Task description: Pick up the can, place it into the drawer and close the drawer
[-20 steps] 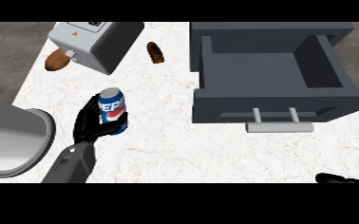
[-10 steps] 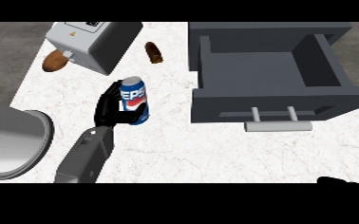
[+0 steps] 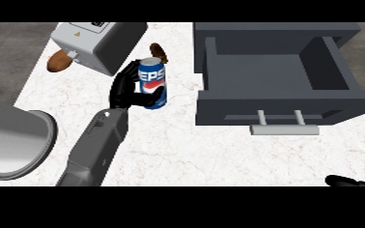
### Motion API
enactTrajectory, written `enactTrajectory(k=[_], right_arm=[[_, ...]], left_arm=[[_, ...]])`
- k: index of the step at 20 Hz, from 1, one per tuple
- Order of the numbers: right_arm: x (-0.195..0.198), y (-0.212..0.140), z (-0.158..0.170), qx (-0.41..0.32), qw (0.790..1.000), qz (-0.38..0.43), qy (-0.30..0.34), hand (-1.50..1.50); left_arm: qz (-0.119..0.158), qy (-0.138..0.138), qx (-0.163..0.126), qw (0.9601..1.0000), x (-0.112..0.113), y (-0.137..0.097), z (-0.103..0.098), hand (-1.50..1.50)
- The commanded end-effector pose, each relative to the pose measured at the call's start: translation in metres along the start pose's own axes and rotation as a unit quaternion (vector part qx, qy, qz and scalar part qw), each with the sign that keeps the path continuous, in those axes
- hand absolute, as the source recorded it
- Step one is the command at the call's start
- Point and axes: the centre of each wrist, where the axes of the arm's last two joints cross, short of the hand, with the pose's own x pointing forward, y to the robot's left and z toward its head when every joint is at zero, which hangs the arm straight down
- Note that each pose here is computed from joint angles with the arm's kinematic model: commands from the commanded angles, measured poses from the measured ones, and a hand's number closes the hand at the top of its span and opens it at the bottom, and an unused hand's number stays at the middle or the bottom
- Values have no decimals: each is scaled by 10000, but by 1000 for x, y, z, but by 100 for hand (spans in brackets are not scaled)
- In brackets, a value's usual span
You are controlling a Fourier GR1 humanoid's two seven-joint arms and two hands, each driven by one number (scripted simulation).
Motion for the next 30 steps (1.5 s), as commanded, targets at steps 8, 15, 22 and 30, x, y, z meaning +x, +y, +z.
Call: enactTrajectory(k=[8,15,22,30], right_arm=[[5,-1,-9,-79,9999,71,-30,-150],[18,-13,-3,-21,9998,166,45,-150],[19,-9,-5,-59,9999,123,-76,-150],[23,-4,-19,-34,9999,83,-124,-150]], left_arm=[[-47,-130,-676,9976,116,-82,-42,150],[-218,-296,-767,9964,187,-117,-55,150],[-466,-344,-784,9952,242,-168,-67,150],[-637,-321,-726,9948,273,-208,-77,150]])
